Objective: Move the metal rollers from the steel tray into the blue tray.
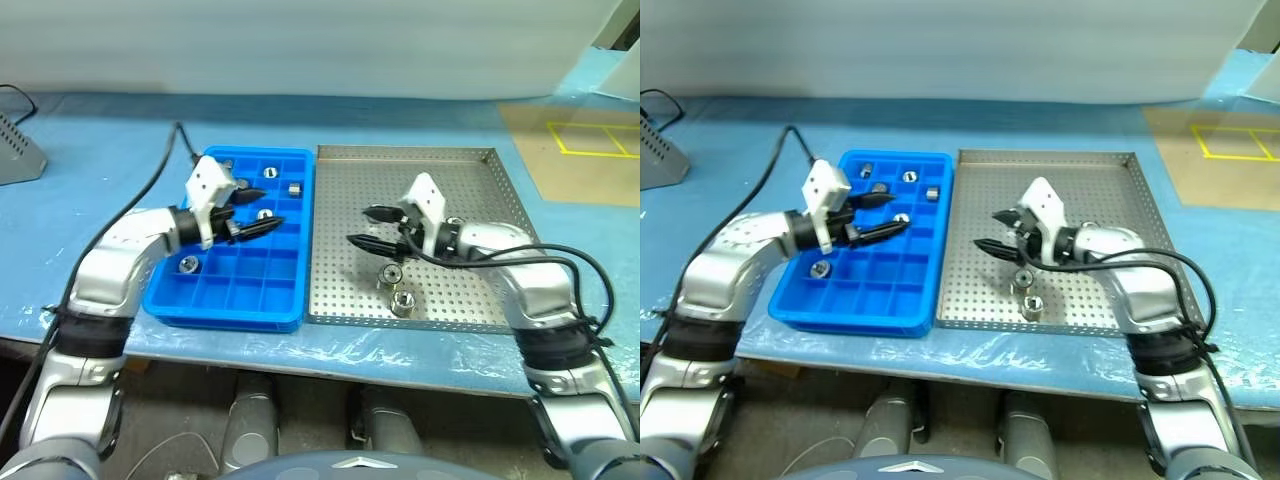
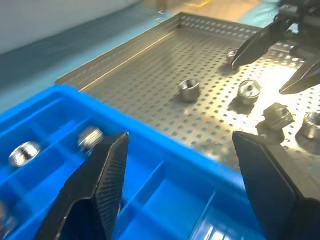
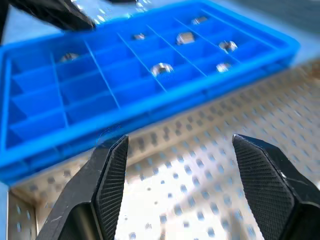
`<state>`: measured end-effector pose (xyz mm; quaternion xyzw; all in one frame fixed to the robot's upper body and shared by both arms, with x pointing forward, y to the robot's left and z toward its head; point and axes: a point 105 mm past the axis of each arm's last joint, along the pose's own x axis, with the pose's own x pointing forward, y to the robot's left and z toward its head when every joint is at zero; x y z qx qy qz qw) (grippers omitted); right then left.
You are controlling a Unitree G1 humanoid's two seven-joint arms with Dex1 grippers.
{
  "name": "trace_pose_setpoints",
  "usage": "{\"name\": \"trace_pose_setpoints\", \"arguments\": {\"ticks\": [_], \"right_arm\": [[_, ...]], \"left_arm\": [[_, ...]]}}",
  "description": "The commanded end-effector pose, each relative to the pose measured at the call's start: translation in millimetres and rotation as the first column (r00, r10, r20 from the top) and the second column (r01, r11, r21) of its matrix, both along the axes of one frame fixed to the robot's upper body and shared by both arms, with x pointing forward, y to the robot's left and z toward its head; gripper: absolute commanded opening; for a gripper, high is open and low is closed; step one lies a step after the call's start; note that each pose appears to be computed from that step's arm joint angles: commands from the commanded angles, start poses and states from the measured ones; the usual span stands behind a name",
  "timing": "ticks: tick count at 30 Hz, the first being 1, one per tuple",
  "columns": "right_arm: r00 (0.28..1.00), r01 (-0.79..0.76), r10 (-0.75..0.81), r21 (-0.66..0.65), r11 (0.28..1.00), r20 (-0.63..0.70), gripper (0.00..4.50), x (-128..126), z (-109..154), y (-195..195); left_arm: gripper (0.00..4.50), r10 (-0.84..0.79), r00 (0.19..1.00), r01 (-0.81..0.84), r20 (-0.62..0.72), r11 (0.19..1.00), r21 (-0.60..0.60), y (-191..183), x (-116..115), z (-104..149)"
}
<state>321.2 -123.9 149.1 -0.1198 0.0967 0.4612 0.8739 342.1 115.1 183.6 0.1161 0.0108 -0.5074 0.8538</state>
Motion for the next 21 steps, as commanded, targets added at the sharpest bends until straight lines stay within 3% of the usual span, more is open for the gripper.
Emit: {"name": "trace_pose_setpoints", "arguments": {"ticks": [1, 6, 9, 13, 21], "right_arm": [[0.994, 0.079, -0.08, 0.011, 0.997, 0.077, 3.37, -2, 20, -18], [0.978, 0.187, -0.188, 0.02, 0.982, 0.095, 3.37, -10, 23, -39], [0.97, 0.225, -0.225, 0.008, 0.974, 0.091, 3.37, -18, 19, -45], [0.955, 0.28, -0.279, 0.002, 0.96, 0.1, 3.37, -27, 18, -54], [0.932, 0.353, -0.351, -0.001, 0.936, 0.087, 3.37, -41, 11, -62]], "left_arm": [[3.49, -0.158, 0.987, 0.157, 0.028, 0.987, 0.026, -35, 1, 1], [3.49, -0.377, 0.925, 0.374, 0.054, 0.926, 0.053, -93, -3, -3], [3.49, -0.431, 0.903, 0.428, 0.003, 0.897, 0.111, -111, 2, -24], [3.49, -0.501, 0.864, 0.501, -0.047, 0.848, 0.173, -120, 0, -44], [3.49, -0.562, 0.825, 0.562, -0.059, 0.806, 0.187, -131, -3, -51]]}}
